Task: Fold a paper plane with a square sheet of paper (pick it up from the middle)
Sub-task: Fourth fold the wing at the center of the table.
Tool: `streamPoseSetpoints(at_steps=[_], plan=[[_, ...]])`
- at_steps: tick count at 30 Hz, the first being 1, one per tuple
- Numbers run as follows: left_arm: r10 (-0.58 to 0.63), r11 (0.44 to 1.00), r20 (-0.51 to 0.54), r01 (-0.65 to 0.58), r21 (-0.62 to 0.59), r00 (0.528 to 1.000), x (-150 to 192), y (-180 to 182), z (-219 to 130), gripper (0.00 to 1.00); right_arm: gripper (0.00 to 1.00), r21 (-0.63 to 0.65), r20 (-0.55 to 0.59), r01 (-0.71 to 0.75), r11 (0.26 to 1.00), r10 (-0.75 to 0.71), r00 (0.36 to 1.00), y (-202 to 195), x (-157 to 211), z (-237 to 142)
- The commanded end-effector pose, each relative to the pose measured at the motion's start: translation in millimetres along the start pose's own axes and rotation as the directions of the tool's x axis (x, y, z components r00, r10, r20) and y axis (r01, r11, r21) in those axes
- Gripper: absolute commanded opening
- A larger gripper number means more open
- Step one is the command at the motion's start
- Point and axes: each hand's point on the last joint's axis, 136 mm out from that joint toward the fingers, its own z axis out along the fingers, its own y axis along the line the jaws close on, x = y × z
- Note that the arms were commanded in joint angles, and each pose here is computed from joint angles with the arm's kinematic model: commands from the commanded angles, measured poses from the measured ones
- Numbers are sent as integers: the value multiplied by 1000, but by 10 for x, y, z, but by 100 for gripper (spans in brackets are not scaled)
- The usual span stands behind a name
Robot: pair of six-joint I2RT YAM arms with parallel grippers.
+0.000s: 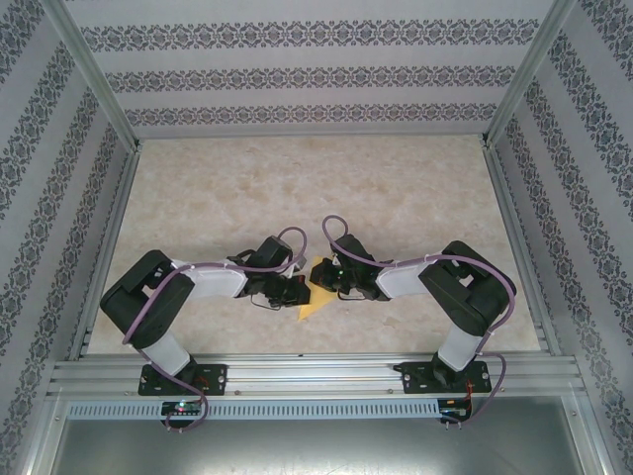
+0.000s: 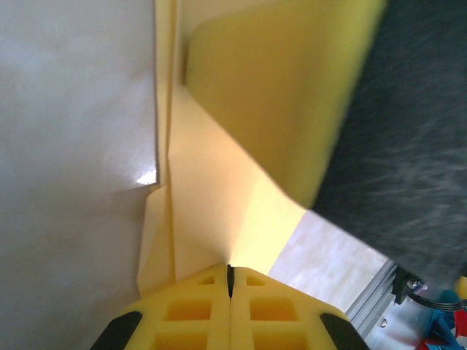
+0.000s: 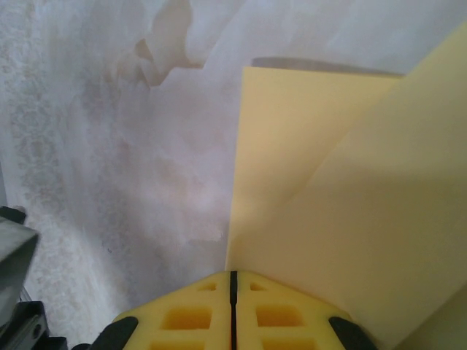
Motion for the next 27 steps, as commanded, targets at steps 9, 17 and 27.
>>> streamPoseSetpoints(at_steps=[9, 17, 27], plan=[[-109, 982, -180, 78, -175, 978, 717, 637, 22, 5, 10, 209, -78, -20, 978, 37, 996, -596, 296, 48], [-121, 983, -178, 93, -160, 977, 832, 603, -54, 6, 10, 214, -74, -24, 976, 40, 996, -618, 299, 43], [-42, 993, -90, 31, -113, 995, 724, 344, -298, 12, 6, 213, -78, -22, 977, 39, 996, -615, 309, 62]])
